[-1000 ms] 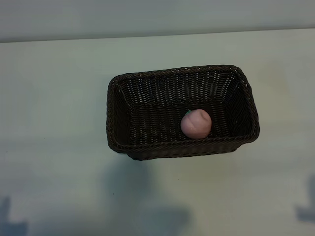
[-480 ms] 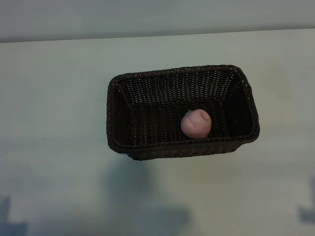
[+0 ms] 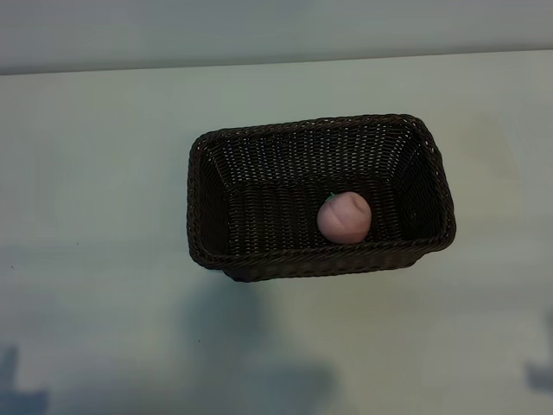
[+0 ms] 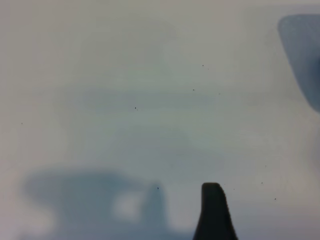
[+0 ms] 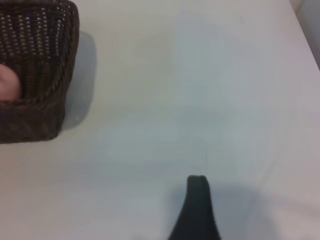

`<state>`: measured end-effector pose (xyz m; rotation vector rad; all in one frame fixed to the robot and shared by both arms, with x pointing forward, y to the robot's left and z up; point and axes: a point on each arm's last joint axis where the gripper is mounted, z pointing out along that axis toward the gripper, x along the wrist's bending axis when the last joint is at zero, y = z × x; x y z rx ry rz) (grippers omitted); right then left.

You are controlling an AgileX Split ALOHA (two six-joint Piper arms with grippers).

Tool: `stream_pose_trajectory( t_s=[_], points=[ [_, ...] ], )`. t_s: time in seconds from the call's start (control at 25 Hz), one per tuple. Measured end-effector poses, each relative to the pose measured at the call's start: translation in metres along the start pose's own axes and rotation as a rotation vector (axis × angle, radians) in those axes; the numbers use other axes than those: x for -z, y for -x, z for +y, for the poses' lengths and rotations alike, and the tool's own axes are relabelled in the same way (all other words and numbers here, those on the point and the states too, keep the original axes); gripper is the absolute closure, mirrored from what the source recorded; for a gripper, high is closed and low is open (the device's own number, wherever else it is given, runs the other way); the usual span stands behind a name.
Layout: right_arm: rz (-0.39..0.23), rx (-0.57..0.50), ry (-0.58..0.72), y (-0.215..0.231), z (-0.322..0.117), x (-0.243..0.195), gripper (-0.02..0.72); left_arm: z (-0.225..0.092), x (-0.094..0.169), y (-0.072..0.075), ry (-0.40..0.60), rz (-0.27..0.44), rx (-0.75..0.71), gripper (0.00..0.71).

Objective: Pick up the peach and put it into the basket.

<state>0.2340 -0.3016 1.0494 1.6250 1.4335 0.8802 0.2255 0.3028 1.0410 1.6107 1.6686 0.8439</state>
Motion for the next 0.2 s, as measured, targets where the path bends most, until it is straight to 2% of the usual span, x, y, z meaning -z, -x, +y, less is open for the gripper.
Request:
stream_pose_trajectory(
  t_s=[0.2],
  points=[
    [0.000,0.000,0.000,0.0000,0.0000,0.0000,0.143,0.0000,0.0000,0.0000,0.000,0.000,0.000,0.203]
  ],
)
